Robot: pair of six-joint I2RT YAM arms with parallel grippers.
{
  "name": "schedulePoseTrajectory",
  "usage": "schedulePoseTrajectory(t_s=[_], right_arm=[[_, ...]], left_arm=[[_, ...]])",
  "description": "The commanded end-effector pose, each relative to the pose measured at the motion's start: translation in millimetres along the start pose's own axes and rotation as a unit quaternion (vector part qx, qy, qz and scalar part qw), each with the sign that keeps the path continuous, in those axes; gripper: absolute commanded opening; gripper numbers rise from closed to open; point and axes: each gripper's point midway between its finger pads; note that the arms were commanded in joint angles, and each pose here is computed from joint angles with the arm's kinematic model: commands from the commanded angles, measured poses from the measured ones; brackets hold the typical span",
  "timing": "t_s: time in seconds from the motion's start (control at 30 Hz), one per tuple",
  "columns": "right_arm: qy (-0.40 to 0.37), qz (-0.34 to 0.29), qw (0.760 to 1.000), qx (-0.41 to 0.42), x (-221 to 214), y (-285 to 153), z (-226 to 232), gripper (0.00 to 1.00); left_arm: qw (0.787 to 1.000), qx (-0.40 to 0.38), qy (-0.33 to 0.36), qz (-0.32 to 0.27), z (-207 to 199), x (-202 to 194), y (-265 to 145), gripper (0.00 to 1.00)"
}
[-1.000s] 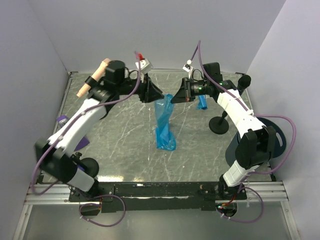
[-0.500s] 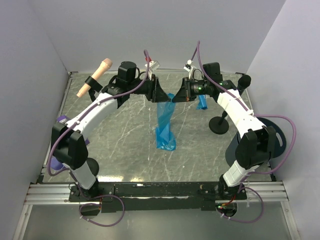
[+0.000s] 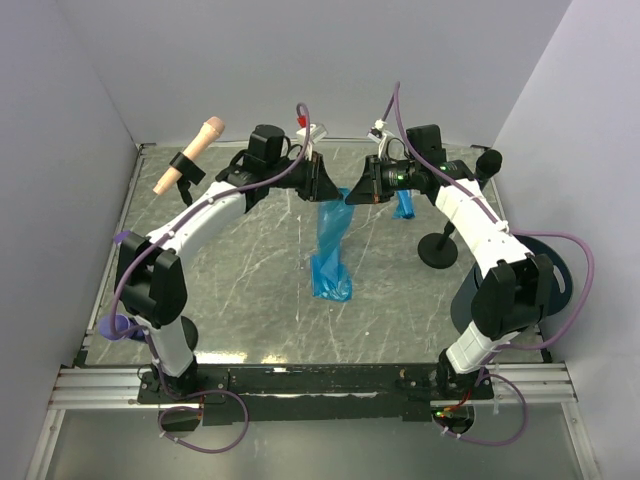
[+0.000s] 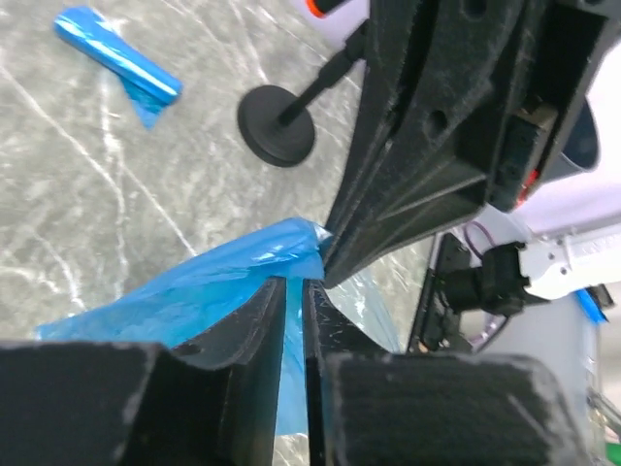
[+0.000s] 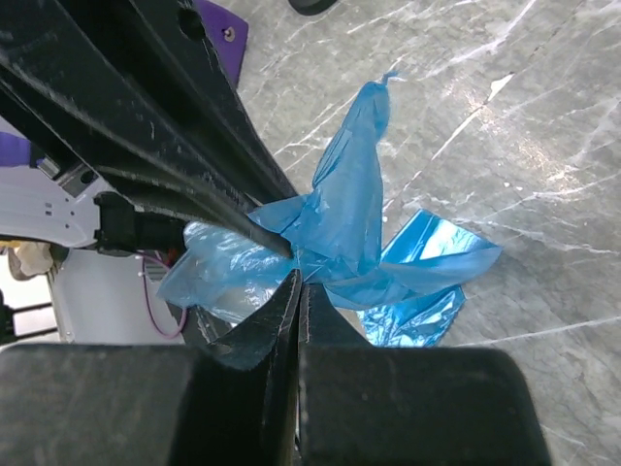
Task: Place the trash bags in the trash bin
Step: Unfold the trash bag at the center of the board.
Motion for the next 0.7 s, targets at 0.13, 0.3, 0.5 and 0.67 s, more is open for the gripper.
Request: schedulePoseTrajectory(t_s=[0.13, 0.3, 0.5, 0.67], right_arm=[[-0.048, -0.028, 0.998, -0.010, 22, -16, 12, 0.00], [-0.051, -0.029, 0.998, -0.011, 23, -17, 13, 0.00], [-0.056, -0.031, 0.998, -0.019, 23, -19, 13, 0.00], [-0.053, -0.030, 0.998, -0.016, 21, -18, 14, 0.00]], left_arm=[[0.997, 0.043, 0.037, -0.051, -3, 31, -22, 0.50], [1.000, 0.001, 0.006, -0.006, -5, 12, -10, 0.55], [0.995, -0.094, 0.001, 0.030, -32, 0, -5, 0.52], [0.994, -0.090, -0.015, 0.056, -24, -9, 5, 0.46]])
Point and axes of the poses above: each gripper's point midway between its finger pads, its own y axis out along the fingers, its own z axis along the line the jaws close on, x = y × z, and after that the axes turned 11 degrees about -y, right-handed
